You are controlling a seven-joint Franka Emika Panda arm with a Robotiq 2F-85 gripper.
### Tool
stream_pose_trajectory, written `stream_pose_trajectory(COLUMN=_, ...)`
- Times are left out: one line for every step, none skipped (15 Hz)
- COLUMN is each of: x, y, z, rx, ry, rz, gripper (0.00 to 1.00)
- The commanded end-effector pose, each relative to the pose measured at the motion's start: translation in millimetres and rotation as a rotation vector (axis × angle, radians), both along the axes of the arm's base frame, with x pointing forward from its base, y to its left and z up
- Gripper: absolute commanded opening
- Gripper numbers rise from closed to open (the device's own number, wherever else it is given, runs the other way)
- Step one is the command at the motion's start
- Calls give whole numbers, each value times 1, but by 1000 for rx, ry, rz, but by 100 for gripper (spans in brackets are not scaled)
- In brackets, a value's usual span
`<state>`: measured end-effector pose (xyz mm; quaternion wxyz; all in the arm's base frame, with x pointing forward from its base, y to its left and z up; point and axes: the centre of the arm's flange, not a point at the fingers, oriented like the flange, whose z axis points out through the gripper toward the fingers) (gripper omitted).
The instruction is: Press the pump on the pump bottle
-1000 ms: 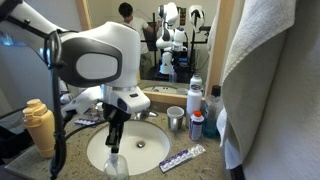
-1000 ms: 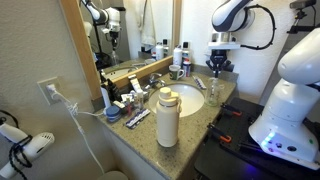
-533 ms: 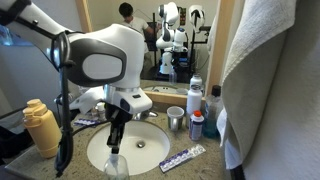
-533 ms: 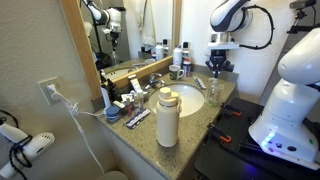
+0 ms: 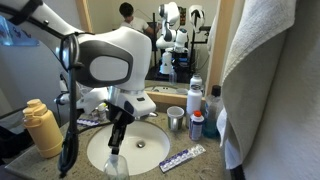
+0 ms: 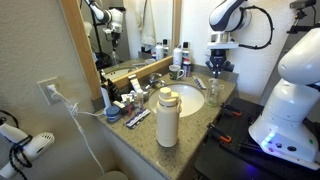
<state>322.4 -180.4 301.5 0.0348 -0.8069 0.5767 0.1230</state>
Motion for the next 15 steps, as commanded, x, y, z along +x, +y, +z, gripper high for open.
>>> stream_pose_trajectory(x=-6, y=-2, z=-56, rx=32, ry=66, rz=1, gripper=0)
stream_pose_trajectory(x=-6, y=0, z=-54, rx=29, ry=62, rz=3, gripper=0)
stream_pose_trajectory(x=-7, y=1, z=-51, rx=23, ry=60, rz=4, gripper=0)
stream_pose_trajectory(x=-8, y=3, z=-48, rx=18, ry=56, rz=5, gripper=0)
stream_pose_trajectory(x=-8, y=5, z=-45, rx=13, ry=52, rz=7, gripper=0)
stream_pose_trajectory(x=-8, y=6, z=-41, rx=9, ry=48, rz=10, gripper=0)
stream_pose_trajectory(x=-9, y=7, z=-39, rx=3, ry=44, rz=11, gripper=0)
stream_pose_trajectory(x=-9, y=8, z=-37, rx=-1, ry=43, rz=14, gripper=0)
stream_pose_trajectory(x=-9, y=9, z=-34, rx=-6, ry=40, rz=17, gripper=0)
stream_pose_trajectory(x=-9, y=9, z=-32, rx=-11, ry=40, rz=18, gripper=0)
stream_pose_trajectory(x=-9, y=10, z=-29, rx=-16, ry=38, rz=20, gripper=0)
stream_pose_trajectory(x=-9, y=10, z=-26, rx=-23, ry=36, rz=22, gripper=0)
stream_pose_trajectory(x=-8, y=11, z=-23, rx=-29, ry=35, rz=24, gripper=0)
stream_pose_trajectory(x=-8, y=11, z=-20, rx=-37, ry=33, rz=23, gripper=0)
stream_pose_trajectory(x=-7, y=12, z=-16, rx=-44, ry=29, rz=27, gripper=0)
